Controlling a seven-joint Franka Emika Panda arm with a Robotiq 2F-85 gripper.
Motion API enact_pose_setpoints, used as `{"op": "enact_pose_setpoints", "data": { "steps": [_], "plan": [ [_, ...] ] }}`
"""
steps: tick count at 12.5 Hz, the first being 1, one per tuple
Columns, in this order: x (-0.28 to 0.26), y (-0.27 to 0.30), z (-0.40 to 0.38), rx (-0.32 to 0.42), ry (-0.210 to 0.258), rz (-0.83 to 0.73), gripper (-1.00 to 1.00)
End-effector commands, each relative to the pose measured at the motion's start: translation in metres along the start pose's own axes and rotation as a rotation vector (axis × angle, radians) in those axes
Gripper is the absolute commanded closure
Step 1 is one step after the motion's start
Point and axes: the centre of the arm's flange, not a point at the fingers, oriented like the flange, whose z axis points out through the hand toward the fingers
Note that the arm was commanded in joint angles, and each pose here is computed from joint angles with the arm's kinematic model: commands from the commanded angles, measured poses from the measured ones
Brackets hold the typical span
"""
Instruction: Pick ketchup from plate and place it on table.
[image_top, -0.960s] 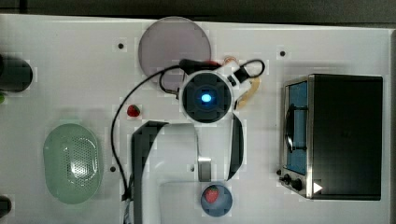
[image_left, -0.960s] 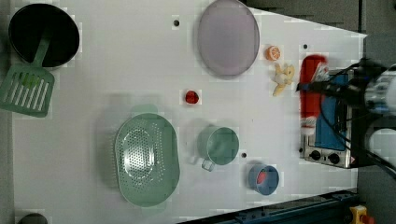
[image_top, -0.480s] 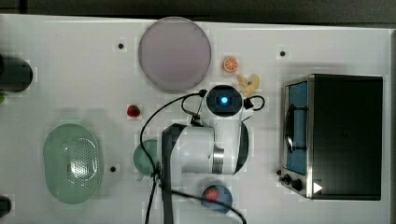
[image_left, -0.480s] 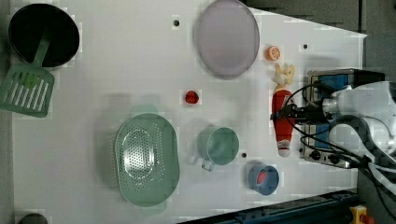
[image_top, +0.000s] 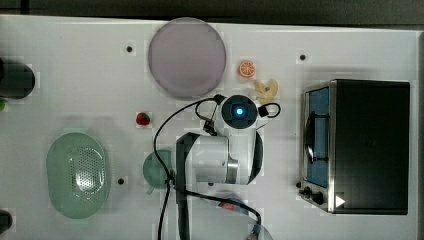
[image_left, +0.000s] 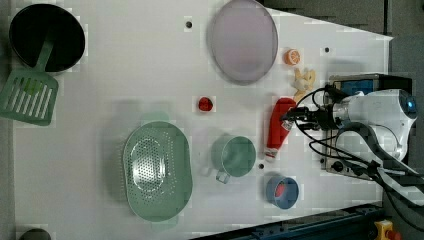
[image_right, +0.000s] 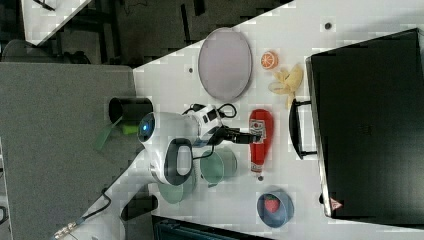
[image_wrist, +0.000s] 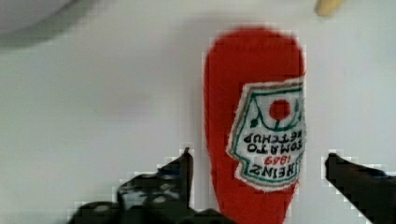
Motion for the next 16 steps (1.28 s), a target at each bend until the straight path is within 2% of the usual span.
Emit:
{"op": "enact_pose_setpoints", "data": {
  "steps": [1,4,6,8,11,13,16],
  "plan": [
    [0.007,-0.004,-0.029,0.025,0.076,0.046,-1.00],
    [0.009,0.000,-0.076,0.048,0.129,0.181,-1.00],
    [0.007,0.004,-0.120,0.066,0.144,0.371,-1.00],
    [0.003,0.005,-0.173,0.072,0.144,0.481,-1.00],
    [-0.013,0.012,-0.247,0.033,0.076,0.542,-1.00],
    [-0.012,0.010,-0.302,0.057,0.120,0.541,-1.00],
    [-0.015,0.006,-0.342,0.058,0.119,0.533,-1.00]
  ]
}}
